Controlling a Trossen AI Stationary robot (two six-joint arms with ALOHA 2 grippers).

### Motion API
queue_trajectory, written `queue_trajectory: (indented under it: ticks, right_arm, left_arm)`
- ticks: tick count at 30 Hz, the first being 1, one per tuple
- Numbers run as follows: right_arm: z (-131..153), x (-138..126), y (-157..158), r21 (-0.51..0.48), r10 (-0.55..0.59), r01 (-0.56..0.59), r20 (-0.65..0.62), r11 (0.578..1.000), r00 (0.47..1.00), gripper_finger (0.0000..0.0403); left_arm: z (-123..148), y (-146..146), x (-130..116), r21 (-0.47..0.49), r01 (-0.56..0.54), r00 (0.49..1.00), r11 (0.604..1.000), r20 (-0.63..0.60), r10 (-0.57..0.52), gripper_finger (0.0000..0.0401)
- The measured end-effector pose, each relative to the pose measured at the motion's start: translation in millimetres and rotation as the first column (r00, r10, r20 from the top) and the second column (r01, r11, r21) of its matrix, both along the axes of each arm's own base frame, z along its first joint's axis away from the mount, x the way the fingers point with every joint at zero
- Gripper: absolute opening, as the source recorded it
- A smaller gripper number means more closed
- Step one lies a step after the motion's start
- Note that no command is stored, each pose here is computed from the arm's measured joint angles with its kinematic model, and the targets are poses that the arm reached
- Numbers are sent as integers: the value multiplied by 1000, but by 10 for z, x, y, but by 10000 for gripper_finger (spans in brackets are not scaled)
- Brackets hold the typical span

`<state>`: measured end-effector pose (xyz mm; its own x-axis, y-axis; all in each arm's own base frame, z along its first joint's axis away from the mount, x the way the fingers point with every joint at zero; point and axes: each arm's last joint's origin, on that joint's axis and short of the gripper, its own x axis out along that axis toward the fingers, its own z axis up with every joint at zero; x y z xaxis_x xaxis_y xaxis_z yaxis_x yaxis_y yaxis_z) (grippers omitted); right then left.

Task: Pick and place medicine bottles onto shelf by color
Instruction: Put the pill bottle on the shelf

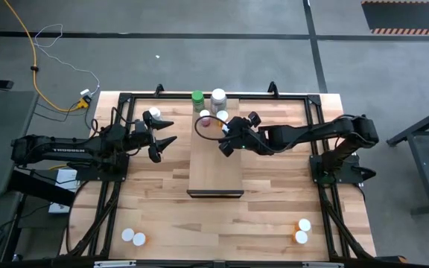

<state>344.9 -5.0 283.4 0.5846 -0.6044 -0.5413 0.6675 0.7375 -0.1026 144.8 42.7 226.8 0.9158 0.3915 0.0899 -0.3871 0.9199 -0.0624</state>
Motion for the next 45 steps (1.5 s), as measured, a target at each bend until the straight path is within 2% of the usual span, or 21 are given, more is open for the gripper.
queue_trajectory:
  ticks: [22, 25, 31, 35, 40, 45]
  right_arm:
    - [-12, -13, -1, -66, 32, -36, -67, 997, 997, 201]
    - [-28, -12, 0, -65, 36, -41, -75, 997, 997, 218]
    - [-25, -11, -3, -81, 16, -22, -69, 996, 997, 285]
    - [-19, -9, -6, -88, 5, -10, -61, 996, 998, 315]
    - [19, -16, 33, -87, 23, -26, -42, 996, 999, 323]
    - [75, -100, 199, -74, 128, -134, -91, 988, 988, 323]
  left_arm:
    - [0, 0, 0, -1, 0, 1000, 1000, 0, 0, 275]
    - [0, 0, 0, -1, 0, 1000, 1000, 0, 0, 275]
    - [0, 0, 0, -2, 0, 1000, 1000, 1, 0, 275]
    - [0, 0, 0, -1, 0, 1000, 1000, 0, 0, 275]
    - [0, 0, 0, 0, 0, 1000, 1000, 0, 0, 275]
    - [0, 0, 0, 0, 0, 1000, 1000, 0, 0, 275]
